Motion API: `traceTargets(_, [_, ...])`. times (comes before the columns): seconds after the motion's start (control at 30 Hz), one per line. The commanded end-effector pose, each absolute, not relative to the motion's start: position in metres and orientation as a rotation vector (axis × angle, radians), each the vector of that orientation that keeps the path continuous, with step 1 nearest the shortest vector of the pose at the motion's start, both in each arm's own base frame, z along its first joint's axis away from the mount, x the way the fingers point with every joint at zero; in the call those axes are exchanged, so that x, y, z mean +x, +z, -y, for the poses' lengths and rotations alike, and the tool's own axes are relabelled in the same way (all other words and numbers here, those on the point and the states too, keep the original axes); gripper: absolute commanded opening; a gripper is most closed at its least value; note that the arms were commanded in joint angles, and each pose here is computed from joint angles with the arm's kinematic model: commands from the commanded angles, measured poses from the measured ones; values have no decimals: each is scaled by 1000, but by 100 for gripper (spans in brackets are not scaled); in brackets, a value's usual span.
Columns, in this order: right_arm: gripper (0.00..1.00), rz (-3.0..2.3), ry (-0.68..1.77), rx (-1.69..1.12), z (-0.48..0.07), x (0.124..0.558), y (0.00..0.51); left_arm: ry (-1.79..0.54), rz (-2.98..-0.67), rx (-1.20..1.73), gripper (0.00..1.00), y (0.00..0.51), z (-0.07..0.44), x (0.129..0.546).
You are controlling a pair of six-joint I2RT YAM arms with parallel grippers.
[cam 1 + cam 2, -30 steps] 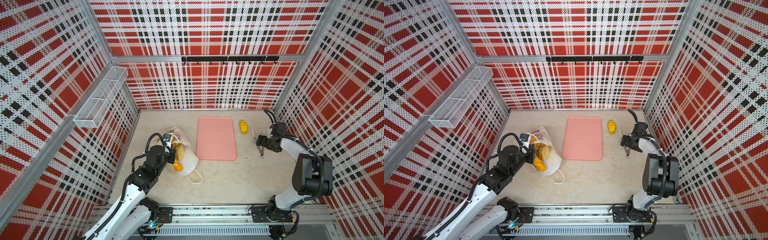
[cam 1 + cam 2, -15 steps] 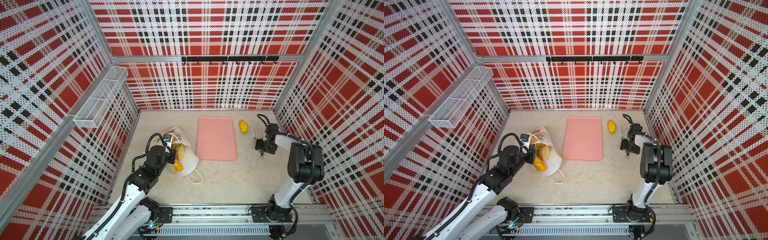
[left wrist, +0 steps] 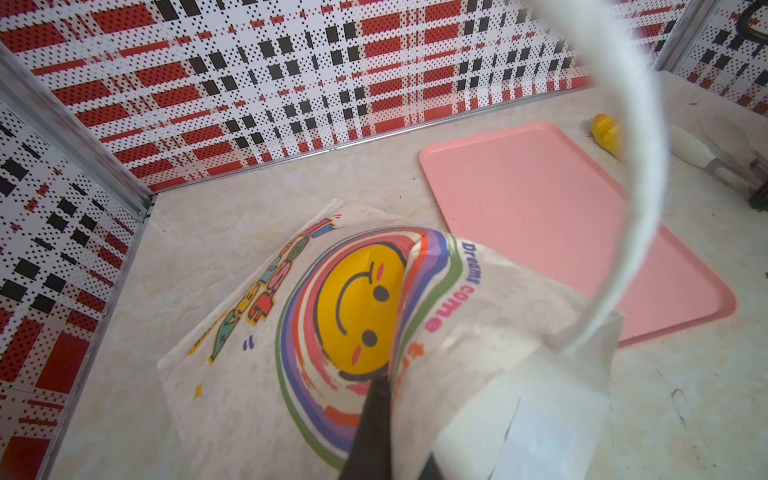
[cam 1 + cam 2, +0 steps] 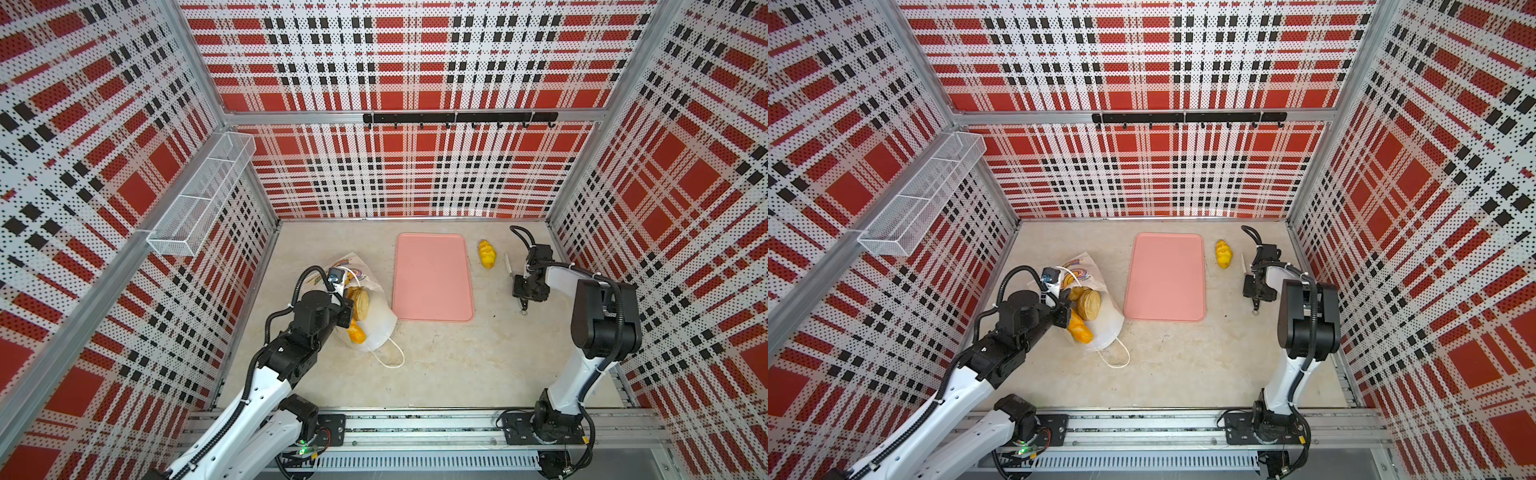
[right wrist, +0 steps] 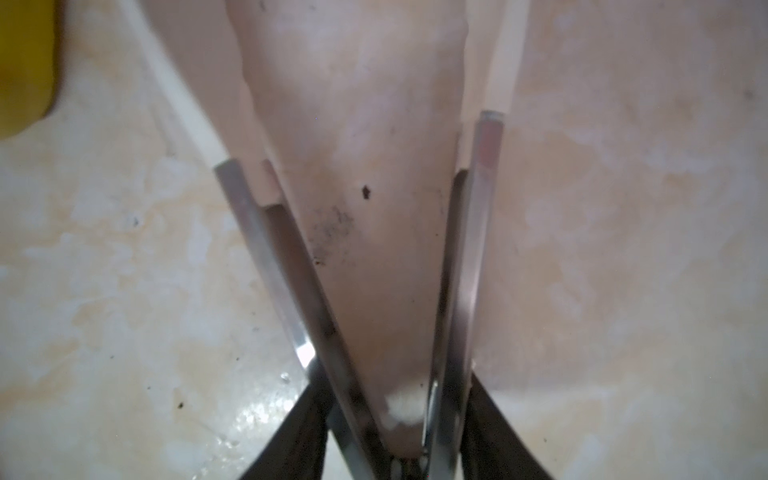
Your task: Take the fake bread out of the paper bag
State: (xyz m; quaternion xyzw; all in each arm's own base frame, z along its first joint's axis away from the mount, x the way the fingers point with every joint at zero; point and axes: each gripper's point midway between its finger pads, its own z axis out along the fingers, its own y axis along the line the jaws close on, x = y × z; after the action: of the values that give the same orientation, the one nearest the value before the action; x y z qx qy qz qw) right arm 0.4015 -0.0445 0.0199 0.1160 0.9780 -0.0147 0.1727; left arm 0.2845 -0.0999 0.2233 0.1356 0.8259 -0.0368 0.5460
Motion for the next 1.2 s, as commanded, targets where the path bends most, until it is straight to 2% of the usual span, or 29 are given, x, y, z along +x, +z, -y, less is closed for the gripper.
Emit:
traceTargets(0.0, [37,-2788,-36,292,36,398,17,-105,-1927,314,0,233,103,285])
traceTargets(0.1, [25,-2719,57,284,25,390,39,-105,-1924,315,0,234,103,285])
traceTargets(0.37, [22,-2579,307,295,-5,356,102,-121,-1909,320,0,238,106,282])
traceTargets(0.73, [30,-2605,487,281,-31,310,153,-137,-1894,315,0,243,106,280])
traceTargets(1.17, [36,-2590,553,276,-40,295,173,-142,-1891,318,0,243,107,280])
